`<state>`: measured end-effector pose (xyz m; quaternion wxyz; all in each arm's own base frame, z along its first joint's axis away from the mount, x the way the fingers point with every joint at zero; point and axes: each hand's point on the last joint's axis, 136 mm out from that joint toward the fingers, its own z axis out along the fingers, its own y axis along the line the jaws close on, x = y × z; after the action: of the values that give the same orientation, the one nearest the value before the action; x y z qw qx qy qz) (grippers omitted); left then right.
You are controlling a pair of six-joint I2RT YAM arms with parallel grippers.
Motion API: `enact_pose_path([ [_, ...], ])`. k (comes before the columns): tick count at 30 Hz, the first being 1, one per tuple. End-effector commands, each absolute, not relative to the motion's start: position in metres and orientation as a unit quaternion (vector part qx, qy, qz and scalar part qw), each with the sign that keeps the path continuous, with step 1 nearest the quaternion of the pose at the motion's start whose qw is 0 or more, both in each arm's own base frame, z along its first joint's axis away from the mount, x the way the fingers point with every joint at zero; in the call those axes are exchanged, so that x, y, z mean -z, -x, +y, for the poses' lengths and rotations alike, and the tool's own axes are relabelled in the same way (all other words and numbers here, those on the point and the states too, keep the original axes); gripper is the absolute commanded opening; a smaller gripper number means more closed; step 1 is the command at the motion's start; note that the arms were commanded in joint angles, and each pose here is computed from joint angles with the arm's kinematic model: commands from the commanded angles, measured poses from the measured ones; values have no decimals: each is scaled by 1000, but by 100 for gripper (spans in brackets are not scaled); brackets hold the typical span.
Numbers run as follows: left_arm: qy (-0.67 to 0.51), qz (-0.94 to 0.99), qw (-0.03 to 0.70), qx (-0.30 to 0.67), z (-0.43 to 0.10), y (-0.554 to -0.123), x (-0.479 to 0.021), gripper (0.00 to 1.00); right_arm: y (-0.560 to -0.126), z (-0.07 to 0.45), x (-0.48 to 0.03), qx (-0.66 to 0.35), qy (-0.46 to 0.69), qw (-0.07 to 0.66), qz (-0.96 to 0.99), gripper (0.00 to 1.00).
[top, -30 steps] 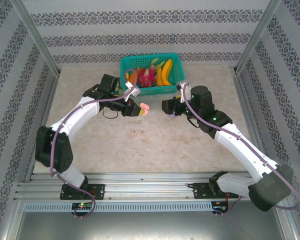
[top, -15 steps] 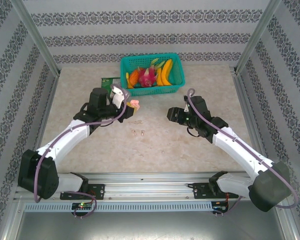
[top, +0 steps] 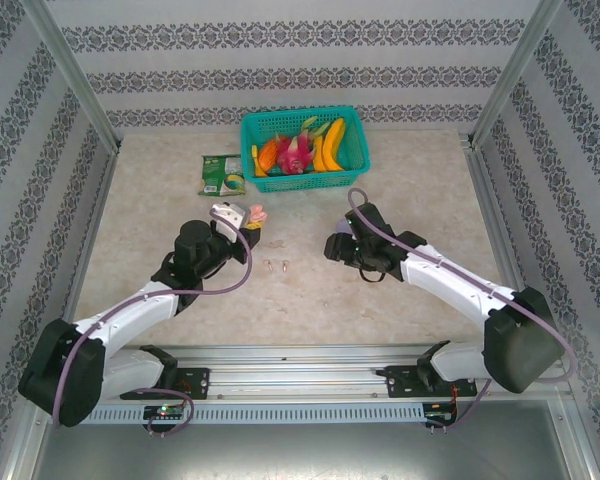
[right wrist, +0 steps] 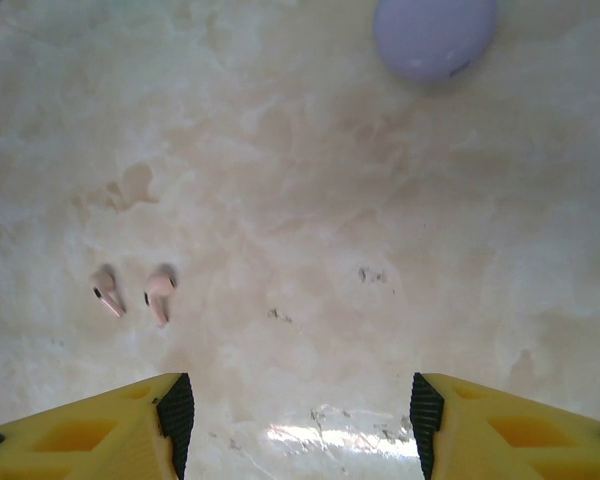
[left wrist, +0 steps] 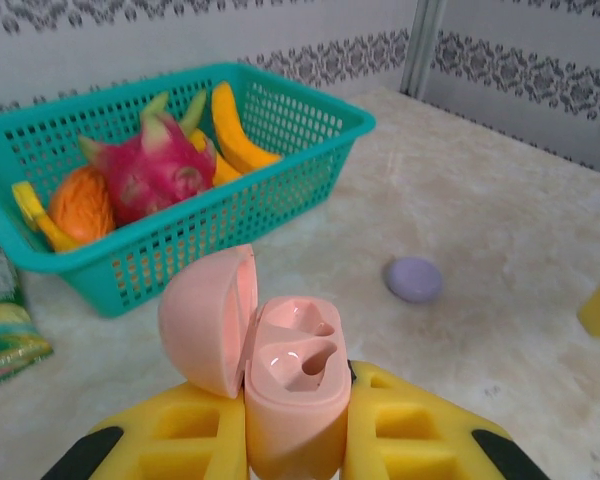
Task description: Insert the wireless bluetooth earbuds into the charging case
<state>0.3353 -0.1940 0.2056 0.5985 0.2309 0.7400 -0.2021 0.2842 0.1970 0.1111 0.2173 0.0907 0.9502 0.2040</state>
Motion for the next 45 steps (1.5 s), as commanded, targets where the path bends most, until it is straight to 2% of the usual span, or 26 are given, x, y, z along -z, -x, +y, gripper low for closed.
enact_pose_path([
  [1, -207, 672, 681, 203, -199, -345, -256, 0, -279, 195, -102, -178, -101, 205, 957, 61],
  [12, -254, 604, 725, 213, -208, -327, -293, 0, -298, 242, -97, -148, -117, 179, 966, 58],
  [21, -223, 583, 756, 196, -192, -328, -309, 0, -305, 282, -77, -110, -116, 153, 975, 55],
  [30, -143, 581, 779, 188, -153, -344, -319, 0, -301, 303, -53, -76, -116, 134, 981, 51],
  [45, -148, 577, 778, 200, -155, -344, -321, 0, -300, 323, -33, -51, -80, 119, 988, 43],
])
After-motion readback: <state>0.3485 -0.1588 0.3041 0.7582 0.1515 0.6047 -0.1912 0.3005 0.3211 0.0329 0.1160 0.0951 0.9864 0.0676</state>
